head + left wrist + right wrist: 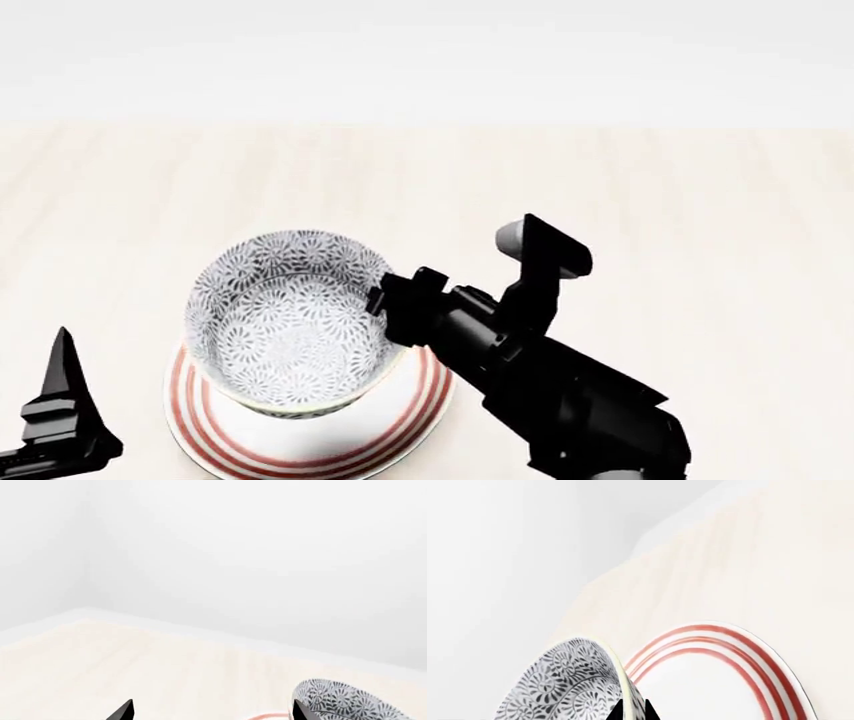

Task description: Put the bowl on the plate.

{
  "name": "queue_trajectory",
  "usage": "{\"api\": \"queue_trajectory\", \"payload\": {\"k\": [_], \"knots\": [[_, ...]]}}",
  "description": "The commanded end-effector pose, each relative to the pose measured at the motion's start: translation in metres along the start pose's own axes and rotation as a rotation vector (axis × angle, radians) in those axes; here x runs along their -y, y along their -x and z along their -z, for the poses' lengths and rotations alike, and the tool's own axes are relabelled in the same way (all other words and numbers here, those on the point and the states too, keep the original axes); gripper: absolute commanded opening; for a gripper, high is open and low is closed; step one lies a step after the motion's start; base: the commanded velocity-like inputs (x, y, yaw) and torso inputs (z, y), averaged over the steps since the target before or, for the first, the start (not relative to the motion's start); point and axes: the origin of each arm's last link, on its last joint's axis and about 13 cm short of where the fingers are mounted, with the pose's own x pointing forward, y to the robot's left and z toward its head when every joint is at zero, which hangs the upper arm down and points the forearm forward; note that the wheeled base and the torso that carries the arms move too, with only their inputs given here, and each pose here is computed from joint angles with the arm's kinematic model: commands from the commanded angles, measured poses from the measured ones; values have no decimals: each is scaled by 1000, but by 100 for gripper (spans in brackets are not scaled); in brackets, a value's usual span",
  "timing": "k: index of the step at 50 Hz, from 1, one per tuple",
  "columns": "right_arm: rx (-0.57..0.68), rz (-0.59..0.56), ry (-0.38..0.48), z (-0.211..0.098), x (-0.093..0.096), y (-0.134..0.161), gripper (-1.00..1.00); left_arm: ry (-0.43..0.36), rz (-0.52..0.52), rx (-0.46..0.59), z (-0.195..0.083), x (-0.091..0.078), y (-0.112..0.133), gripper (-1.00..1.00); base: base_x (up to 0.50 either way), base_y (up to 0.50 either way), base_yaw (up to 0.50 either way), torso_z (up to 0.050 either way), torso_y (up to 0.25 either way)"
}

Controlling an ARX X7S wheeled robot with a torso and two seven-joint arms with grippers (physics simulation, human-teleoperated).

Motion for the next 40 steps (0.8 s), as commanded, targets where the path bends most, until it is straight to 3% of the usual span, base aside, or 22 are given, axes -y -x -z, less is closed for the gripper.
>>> {"api": "queue_trajectory", "payload": {"k": [1, 40], "knots": [[38, -65, -47, 8, -7, -7, -100, 4, -37, 36, -3, -1, 6, 100, 0, 0, 0, 0, 0], [37, 69, -85, 19, 10, 2, -100, 11, -30, 48, -7, -3, 9, 100, 0, 0, 0, 0, 0]]}}
